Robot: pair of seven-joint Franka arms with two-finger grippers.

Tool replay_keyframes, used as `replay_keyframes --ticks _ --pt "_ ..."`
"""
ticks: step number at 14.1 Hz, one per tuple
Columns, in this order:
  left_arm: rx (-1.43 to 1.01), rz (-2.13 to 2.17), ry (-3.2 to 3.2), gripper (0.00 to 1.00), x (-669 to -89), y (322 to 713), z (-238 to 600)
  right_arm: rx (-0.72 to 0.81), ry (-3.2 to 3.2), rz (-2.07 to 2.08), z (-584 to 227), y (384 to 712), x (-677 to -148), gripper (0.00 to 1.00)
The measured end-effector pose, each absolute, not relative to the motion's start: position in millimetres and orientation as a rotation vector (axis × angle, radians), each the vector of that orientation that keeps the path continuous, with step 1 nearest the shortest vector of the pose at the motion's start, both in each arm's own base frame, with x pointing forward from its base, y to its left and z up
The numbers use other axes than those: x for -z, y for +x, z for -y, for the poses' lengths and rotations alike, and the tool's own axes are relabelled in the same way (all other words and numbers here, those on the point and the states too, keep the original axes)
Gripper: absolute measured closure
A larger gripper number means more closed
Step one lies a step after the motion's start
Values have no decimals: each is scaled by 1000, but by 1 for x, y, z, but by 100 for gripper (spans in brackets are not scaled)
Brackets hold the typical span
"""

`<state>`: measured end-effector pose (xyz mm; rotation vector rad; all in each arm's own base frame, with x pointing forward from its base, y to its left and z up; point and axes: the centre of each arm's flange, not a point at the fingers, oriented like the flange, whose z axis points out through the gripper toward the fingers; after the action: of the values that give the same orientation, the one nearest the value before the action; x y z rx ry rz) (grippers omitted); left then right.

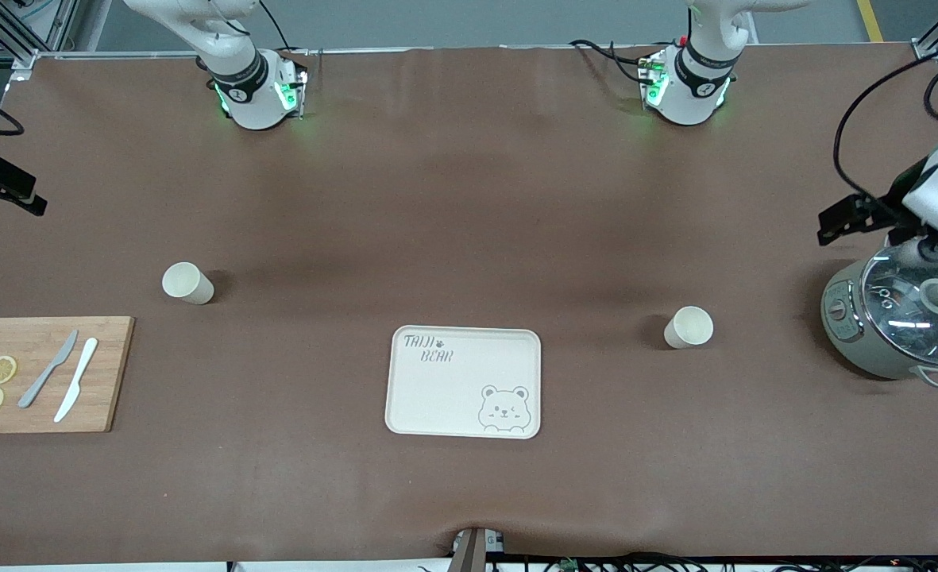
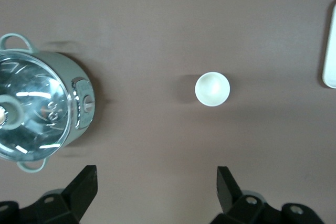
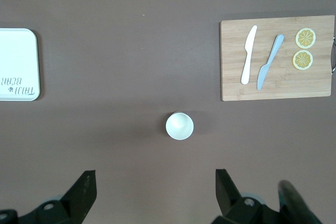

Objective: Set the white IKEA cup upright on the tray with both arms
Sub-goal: 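Move the left gripper from the pot down to the white paper cup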

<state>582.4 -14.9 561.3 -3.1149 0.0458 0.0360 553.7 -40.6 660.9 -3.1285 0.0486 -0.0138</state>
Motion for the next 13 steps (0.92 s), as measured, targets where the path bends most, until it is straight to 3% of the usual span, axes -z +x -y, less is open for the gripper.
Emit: replay_keyframes --ticks 8,11,13 --pt "-3 -102 -3119 0 -449 583 32 -38 -3127 -56 43 561 -645 0" --pt "50 -130 -3122 0 -408 574 41 -119 -3124 -74 51 582 -606 0" --pt "86 -131 -3123 0 -377 565 40 -89 -3127 -95 60 599 -586 0"
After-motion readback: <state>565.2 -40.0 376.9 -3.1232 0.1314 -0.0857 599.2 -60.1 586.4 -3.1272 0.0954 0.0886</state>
